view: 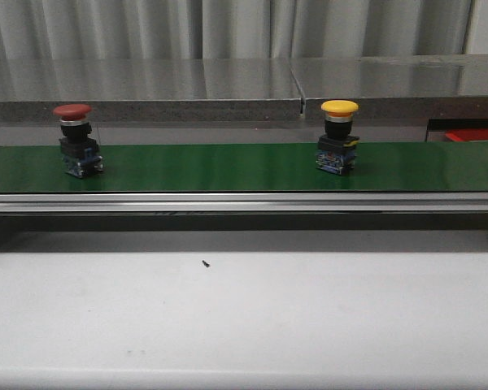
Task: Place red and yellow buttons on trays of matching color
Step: 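Move the right gripper over the yellow button at the belt's end, then grasp the yellow button with the right gripper and lower it into the yellow tray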
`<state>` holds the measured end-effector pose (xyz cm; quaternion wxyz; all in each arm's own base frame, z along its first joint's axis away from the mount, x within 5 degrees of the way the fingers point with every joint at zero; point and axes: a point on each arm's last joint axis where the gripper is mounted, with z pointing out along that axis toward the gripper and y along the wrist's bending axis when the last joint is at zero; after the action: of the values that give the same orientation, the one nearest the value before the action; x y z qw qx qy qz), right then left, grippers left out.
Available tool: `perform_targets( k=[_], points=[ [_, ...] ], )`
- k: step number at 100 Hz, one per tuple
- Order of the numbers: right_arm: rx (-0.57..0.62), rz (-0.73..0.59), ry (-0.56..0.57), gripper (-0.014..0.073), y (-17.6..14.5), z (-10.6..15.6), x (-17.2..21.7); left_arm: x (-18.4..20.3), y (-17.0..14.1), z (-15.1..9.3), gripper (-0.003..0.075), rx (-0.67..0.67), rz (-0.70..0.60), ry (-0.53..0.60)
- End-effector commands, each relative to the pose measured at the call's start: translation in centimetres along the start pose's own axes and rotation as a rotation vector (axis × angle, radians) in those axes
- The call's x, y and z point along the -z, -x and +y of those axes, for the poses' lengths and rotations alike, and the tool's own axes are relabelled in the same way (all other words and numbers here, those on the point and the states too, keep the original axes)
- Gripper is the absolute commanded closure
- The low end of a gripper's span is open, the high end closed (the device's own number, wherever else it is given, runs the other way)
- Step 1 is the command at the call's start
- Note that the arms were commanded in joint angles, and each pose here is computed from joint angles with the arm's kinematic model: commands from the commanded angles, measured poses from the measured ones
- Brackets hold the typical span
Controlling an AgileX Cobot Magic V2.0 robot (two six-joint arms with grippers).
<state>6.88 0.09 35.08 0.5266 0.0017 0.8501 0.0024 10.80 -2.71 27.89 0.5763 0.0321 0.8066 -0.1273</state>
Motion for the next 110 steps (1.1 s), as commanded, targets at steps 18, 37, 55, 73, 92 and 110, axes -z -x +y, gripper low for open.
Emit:
perform_targets(
  k=[18, 37, 55, 73, 92, 110],
  points=[
    [-0.022, 0.010, 0.005, 0.0694, 6.2, -0.3, -4.7, 0.2, 1.4, -0.2, 0.0739, 0.017, -0.092, -0.013],
    [-0.033, 0.129, 0.005, 0.0569, 6.2, -0.6, -10.0, 0.2, 1.4, -0.2, 0.0739, 0.017, -0.092, -0.013],
    [-0.065, 0.248, 0.032, 0.0097, 5.2, -0.5, -13.7, 0.2, 1.4, -0.2, 0.0739, 0.017, -0.092, -0.013],
    [-0.038, 0.293, 0.108, 0.0001, 4.7, 0.1, -16.4, 0.2, 1.4, -0.2, 0.0739, 0.017, -0.092, -0.013],
    [-0.005, 0.322, 0.196, 0.0005, 4.8, 0.6, -19.4, 0.2, 1.4, -0.2, 0.0739, 0.017, -0.092, -0.013],
    [0.008, 0.332, 0.206, 0.0005, 6.4, 0.5, -22.3, 0.2, 1.4, -0.2, 0.0739, 0.017, -0.092, -0.013]
  ],
)
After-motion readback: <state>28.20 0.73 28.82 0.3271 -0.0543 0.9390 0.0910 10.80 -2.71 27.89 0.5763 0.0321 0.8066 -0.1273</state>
